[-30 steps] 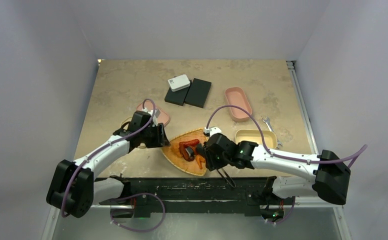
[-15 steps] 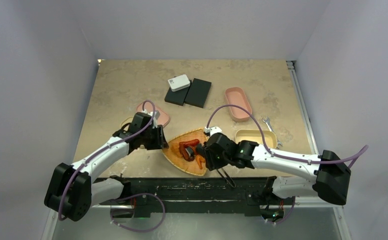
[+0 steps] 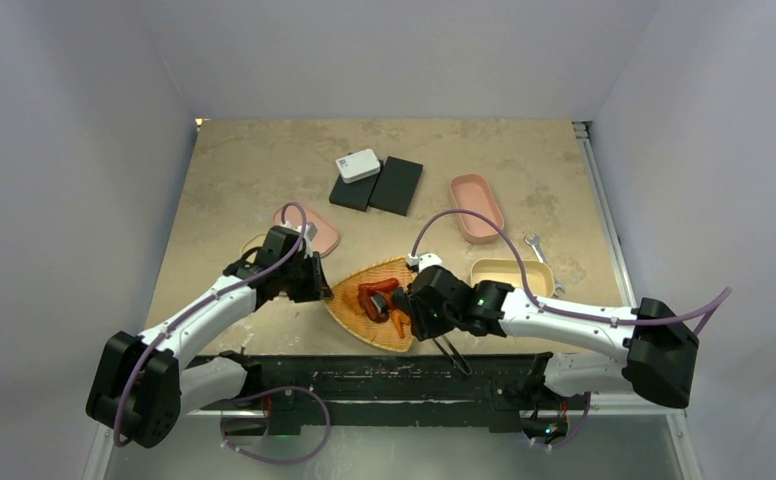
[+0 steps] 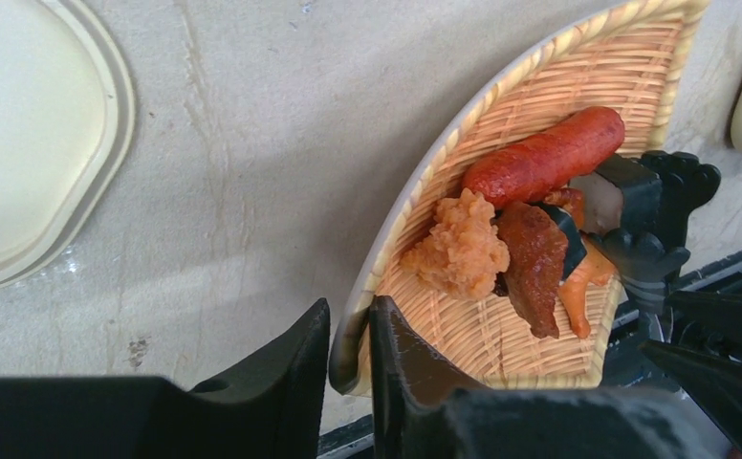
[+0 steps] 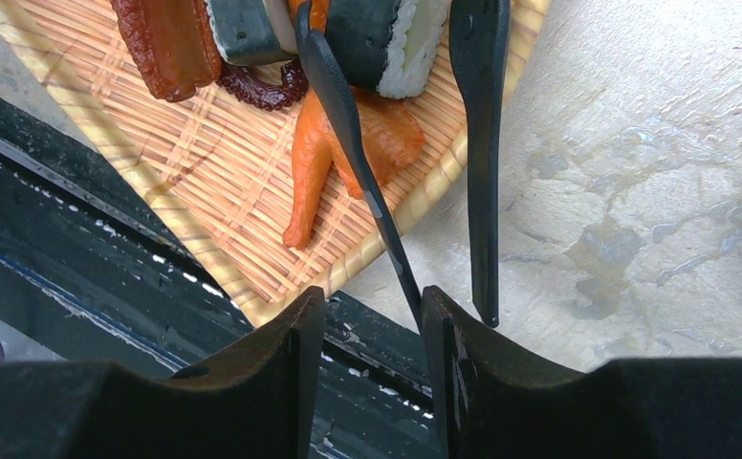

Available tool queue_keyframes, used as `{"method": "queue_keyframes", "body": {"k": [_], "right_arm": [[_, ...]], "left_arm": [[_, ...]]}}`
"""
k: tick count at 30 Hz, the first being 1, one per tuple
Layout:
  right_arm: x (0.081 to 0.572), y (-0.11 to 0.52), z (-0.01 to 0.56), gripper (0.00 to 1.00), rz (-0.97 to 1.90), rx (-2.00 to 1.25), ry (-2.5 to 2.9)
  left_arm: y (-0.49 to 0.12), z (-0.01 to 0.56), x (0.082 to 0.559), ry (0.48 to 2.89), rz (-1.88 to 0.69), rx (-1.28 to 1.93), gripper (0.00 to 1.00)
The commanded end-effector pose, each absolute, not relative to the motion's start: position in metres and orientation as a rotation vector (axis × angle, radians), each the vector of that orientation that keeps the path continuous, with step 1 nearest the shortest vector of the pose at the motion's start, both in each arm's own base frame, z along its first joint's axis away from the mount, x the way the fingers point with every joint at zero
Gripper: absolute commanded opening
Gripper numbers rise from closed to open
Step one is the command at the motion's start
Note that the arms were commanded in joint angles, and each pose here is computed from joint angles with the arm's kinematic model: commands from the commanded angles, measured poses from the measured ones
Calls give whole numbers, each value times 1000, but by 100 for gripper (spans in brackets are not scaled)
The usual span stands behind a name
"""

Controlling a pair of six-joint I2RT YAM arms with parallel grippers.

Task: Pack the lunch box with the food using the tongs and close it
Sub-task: Move the plate to the center of the board.

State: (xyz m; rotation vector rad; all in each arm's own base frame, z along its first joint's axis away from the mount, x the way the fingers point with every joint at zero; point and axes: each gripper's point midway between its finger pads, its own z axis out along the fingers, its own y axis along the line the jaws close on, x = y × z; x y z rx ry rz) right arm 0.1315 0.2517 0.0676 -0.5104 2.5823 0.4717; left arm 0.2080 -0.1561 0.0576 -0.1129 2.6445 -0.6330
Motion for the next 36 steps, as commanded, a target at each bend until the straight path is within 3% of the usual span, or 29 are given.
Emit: {"method": "queue_keyframes", "body": {"k": [1, 12, 28, 36], "right_arm": [[135, 254, 69, 45, 468, -483, 2571], [137, 253, 69, 44, 449, -431, 2586], [139, 257, 64, 46, 457, -412, 2584], [140, 259, 57, 38, 459, -372, 2592]], "left_arm": [[-161, 63, 210, 2620, -670, -118, 18], [-163, 71, 221, 2594, -654, -49, 0], [-164, 78, 277, 2561, -464, 201, 0], [-171, 85, 304, 2547, -431, 297, 0]]}}
